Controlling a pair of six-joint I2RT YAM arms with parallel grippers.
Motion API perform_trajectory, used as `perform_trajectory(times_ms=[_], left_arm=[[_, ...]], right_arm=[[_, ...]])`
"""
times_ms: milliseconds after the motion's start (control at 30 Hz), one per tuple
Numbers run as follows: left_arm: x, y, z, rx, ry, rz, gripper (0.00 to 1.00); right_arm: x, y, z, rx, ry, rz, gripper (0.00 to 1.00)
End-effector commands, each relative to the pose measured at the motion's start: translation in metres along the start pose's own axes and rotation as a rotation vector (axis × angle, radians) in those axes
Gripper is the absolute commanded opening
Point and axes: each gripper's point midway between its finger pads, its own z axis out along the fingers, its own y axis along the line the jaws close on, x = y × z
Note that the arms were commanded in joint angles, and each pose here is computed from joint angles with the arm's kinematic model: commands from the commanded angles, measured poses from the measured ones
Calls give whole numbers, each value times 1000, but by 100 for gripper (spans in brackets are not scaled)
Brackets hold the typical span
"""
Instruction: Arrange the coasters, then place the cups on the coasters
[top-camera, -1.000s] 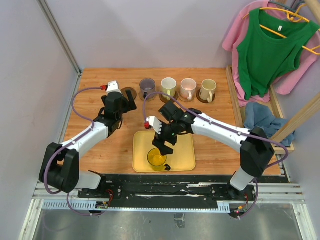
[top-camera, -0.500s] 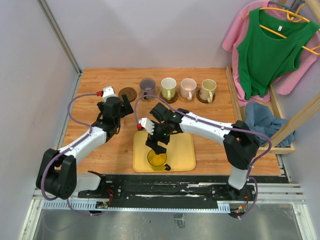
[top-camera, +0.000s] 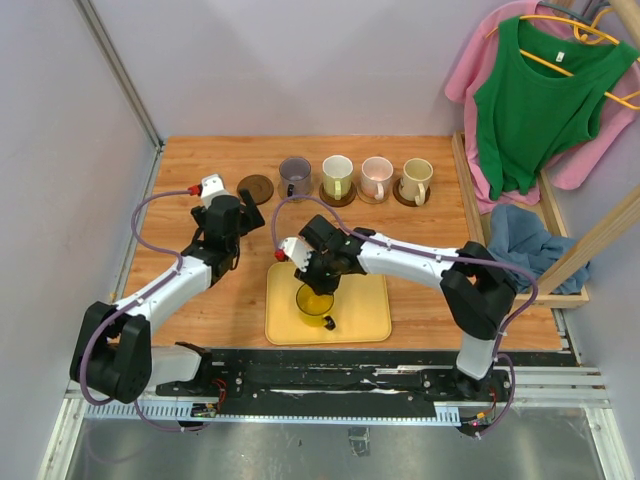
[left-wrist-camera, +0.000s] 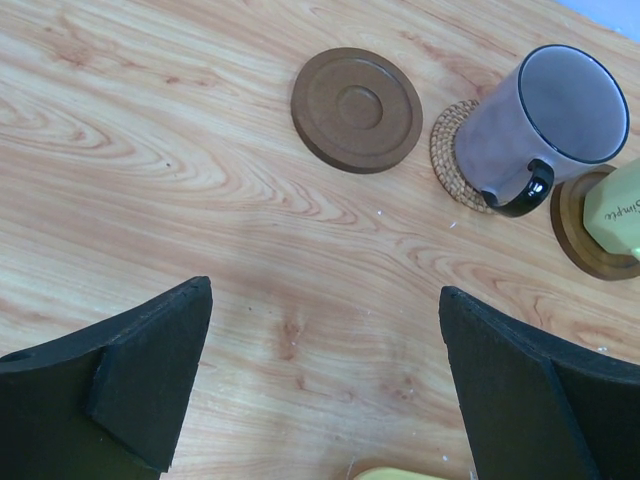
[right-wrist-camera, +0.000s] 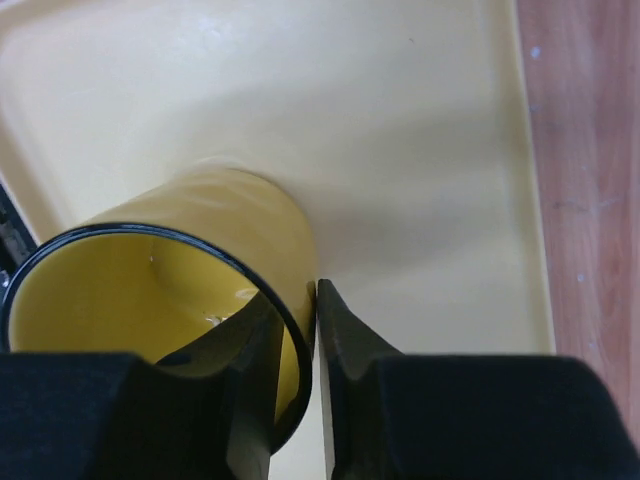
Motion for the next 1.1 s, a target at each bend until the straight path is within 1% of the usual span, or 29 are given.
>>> perform_trajectory(times_ms=[0,67,133,167,267,367,433,533,633,767,967,1067], left_arm=[[2,-2,3,13,5,-16,99],[4,-5,4,29,11,-16,99],[5,-10,4,55,17,-7,99],[5,-12,3,68,17,-2,99],[6,-19,3,112,24,18,99],[8,-29,0,175,34,36,99],[10,-37,-1,227,43,46,99],[18,-50,-3,304,74,68,99],[24,-58,-6,353,96,89,99],[28,-74,-16,406,100,146,99],[48,-109,-52,544,151,243,100],[61,-120,-74,629,187,275,100]], right_arm=[[4,-19,-15,232,10,107,18],[10,-36,-25,379,18,216,16],[15,-51,-41,522,-3,335,19],[16,-54,-46,555,-19,385,21],[20,-63,-59,619,-58,500,28],[30,-71,-68,643,-79,629,33],[36,-73,-73,652,-91,682,37],[49,-73,-78,680,-66,716,39],[60,-72,-86,717,-33,727,40],[64,-64,-91,690,-38,729,40],[64,-51,-100,639,-52,731,40],[60,-55,-122,692,-108,725,42]])
